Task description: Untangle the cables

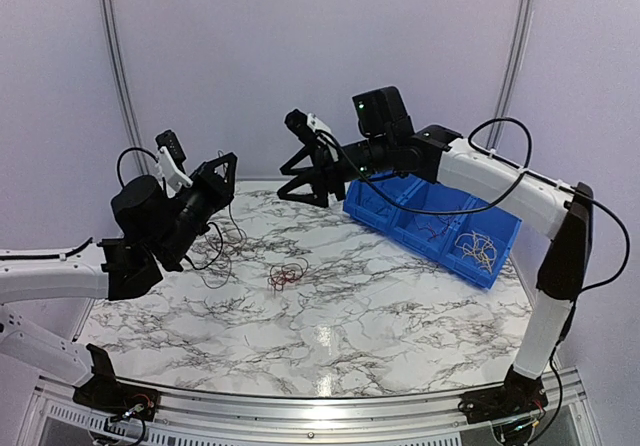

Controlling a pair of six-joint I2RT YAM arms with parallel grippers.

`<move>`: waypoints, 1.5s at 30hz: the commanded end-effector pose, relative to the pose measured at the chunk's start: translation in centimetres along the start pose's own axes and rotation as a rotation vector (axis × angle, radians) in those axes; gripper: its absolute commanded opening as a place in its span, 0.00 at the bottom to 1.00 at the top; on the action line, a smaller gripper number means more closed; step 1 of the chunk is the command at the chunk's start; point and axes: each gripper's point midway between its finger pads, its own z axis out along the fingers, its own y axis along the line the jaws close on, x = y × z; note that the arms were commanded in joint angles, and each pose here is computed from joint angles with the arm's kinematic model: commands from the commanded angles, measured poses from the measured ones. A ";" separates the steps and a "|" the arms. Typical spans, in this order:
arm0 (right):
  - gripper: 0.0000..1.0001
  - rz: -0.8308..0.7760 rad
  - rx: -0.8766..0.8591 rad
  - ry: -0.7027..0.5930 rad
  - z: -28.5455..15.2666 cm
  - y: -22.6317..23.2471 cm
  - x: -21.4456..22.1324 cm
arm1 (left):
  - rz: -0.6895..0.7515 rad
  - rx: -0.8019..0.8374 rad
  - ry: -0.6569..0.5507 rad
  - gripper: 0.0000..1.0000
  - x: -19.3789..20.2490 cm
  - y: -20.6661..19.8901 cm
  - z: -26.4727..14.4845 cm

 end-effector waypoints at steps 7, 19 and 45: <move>0.73 0.083 -0.150 0.023 5.1 3.1 0.9 | -0.160 -0.019 -0.093 0.00 -0.5 -0.1 1.4; 0.71 0.116 -0.217 0.010 6.8 3.8 0.8 | -0.136 0.029 -0.074 0.00 -0.2 -1.1 1.7; 0.00 0.042 0.006 -0.076 -3.8 -3.7 -3.8 | -0.019 0.330 0.119 0.61 2.8 -5.4 -0.6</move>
